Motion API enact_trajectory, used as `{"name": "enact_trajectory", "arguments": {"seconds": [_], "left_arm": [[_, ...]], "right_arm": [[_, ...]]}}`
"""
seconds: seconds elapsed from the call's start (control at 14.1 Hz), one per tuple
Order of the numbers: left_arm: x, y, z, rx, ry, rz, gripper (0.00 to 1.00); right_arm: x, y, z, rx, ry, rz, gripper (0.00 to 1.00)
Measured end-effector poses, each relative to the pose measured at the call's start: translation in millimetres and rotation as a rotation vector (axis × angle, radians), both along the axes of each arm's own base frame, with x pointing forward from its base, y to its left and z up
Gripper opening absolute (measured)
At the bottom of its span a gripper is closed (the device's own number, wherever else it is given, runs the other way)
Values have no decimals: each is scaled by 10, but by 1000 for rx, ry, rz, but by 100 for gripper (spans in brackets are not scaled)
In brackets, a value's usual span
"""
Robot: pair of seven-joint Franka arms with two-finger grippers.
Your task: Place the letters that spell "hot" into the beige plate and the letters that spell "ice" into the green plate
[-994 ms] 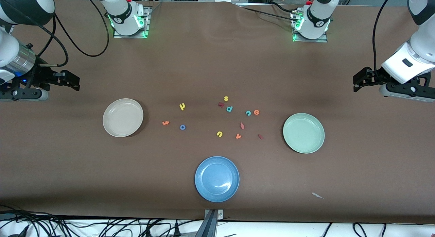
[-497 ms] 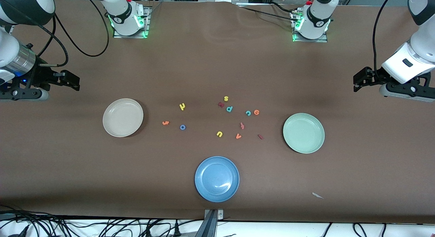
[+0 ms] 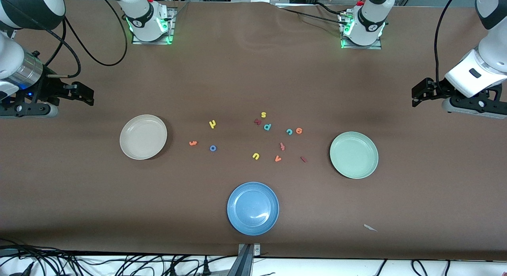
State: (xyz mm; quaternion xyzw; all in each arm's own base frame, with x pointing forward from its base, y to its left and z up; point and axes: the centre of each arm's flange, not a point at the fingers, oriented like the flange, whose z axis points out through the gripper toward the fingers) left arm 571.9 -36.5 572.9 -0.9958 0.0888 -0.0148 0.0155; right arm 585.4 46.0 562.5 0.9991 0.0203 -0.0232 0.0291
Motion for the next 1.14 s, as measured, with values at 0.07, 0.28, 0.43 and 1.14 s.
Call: {"name": "enact_trajectory", "arguments": {"seconds": [0.07,0.28,0.43,1.14], "left_arm": [[0,-3,0,0,0,0,100],[-1,4,-1,0,1,1,100],[-1,3,-1,0,1,0,100],[-11,-4,-9,1,10,-1,100]], "right_arm": [[1,0,-4,0,1,0,100],[-1,6,-17,0,3,1,100],[-4,13,-37,-1,7,2,100],[-64,553,-259,2,8,-35,100]]}}
